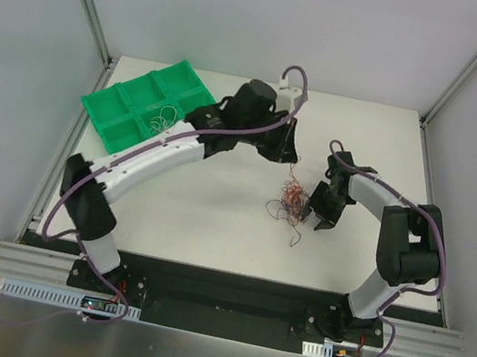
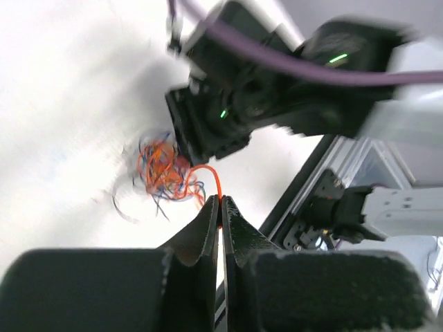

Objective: Untangle the cables

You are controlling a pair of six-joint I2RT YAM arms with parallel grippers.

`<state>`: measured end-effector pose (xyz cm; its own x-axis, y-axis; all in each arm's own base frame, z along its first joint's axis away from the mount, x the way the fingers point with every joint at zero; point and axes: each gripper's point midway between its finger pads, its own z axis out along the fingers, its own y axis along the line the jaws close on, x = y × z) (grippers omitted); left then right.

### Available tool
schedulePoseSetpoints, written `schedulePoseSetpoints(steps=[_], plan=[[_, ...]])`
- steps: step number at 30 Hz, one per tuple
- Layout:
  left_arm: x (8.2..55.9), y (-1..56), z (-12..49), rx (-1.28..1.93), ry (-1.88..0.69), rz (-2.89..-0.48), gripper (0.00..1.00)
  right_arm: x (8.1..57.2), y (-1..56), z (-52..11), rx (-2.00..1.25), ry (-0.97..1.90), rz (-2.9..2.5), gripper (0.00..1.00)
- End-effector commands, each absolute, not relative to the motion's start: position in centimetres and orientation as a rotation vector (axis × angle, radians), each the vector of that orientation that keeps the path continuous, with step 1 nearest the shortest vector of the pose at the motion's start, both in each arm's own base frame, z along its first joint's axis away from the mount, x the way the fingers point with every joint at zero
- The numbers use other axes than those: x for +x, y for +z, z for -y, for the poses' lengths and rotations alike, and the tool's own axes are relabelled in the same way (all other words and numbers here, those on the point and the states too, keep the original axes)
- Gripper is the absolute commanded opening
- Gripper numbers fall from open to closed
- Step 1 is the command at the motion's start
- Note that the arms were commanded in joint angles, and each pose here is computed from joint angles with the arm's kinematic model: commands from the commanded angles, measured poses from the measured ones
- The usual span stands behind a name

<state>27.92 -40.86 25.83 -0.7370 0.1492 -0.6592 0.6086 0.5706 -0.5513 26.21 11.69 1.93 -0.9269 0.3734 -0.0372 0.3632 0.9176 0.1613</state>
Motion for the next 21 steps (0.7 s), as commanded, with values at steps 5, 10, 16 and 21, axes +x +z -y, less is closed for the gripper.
schedulePoseSetpoints(steps=[5, 10, 16, 21], plan=[[26.5, 46.5, 35.9, 0.641, -1.058, -1.736, 0.00, 26.7, 3.6, -11.5, 0.379, 0.294, -2.957, 0.52], [27.3, 49.5, 35.1, 0.539, -1.106, -1.727, 0.00, 27.5, 8.7, -13.8, 0.154, 0.537, -2.846, 0.63], [29.4, 47.5, 34.5, 0.450, -1.115, -1.822, 0.00, 27.4, 14.5, -13.6, 0.050, 0.576, -2.700, 0.75], [31.8, 39.6, 33.0, 0.276, -1.147, -2.103, 0.33, 26.4, 14.9, -14.2, 0.114, 0.671, -2.754, 0.74]])
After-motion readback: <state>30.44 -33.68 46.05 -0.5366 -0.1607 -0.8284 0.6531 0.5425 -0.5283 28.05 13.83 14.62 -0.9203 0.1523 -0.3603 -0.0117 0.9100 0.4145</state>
